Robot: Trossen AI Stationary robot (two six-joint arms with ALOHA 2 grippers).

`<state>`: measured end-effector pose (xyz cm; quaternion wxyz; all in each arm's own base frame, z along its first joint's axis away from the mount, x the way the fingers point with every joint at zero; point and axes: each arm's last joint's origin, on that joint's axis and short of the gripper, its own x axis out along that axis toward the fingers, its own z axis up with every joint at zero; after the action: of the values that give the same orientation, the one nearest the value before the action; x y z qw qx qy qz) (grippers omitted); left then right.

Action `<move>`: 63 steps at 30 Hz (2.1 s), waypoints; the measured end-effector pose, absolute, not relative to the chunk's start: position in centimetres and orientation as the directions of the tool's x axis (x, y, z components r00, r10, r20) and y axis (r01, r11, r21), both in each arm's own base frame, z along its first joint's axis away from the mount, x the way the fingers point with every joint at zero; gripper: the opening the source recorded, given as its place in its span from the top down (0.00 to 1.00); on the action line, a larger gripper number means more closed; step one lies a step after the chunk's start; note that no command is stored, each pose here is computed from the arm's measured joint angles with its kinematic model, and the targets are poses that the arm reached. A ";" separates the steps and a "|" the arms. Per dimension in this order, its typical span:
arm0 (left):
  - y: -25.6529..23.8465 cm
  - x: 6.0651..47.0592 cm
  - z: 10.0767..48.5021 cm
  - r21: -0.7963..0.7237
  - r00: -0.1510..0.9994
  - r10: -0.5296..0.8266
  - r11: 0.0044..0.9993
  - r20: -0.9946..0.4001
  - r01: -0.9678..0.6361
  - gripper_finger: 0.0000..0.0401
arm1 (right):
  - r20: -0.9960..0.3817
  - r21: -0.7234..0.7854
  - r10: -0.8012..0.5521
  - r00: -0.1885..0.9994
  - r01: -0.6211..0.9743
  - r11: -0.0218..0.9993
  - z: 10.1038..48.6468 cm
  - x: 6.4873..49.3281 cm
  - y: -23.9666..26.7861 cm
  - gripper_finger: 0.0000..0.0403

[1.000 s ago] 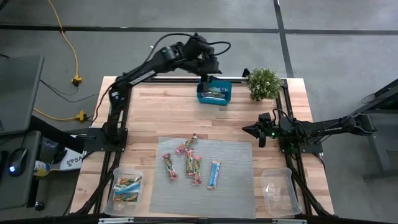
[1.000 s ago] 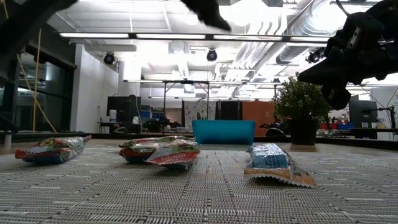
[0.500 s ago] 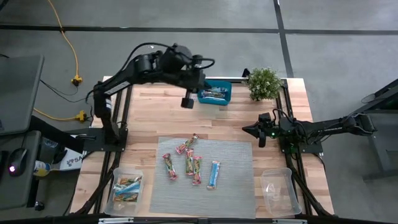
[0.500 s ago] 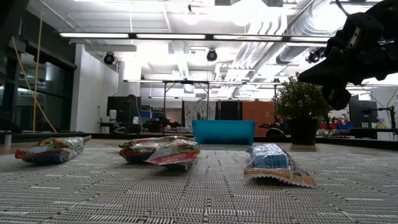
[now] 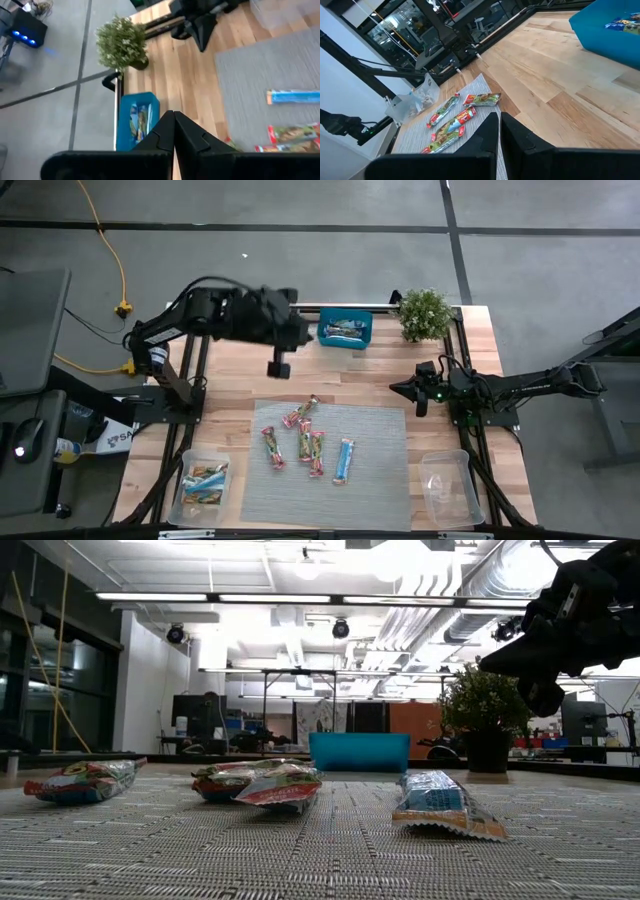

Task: Pick and place Granola Bars by type
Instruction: Put the yellow granola bar into the left transparent bin

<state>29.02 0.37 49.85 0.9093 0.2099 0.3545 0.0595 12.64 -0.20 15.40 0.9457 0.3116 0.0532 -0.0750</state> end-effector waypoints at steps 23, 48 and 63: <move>-11.8 32.4 43.0 0.010 0.719 0.222 0.958 -0.658 -0.287 1.00 | -0.147 0.582 -0.108 0.983 0.175 0.794 15.4 12.6 -0.2 1.00; -15.4 42.0 34.2 -0.419 0.750 0.089 0.783 -0.656 -0.460 1.00 | -0.148 0.582 -0.109 0.983 0.175 0.794 15.4 12.6 -0.2 1.00; -14.5 45.5 28.2 -0.528 0.599 -0.161 0.679 -0.784 -0.510 1.00 | -0.146 0.582 -0.108 0.983 0.174 0.795 15.4 12.6 -0.2 1.00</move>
<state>45.49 -14.48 28.20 0.8067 -0.3857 0.4345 0.1081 12.64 -0.20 15.41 0.9458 0.3117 0.0528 -0.0747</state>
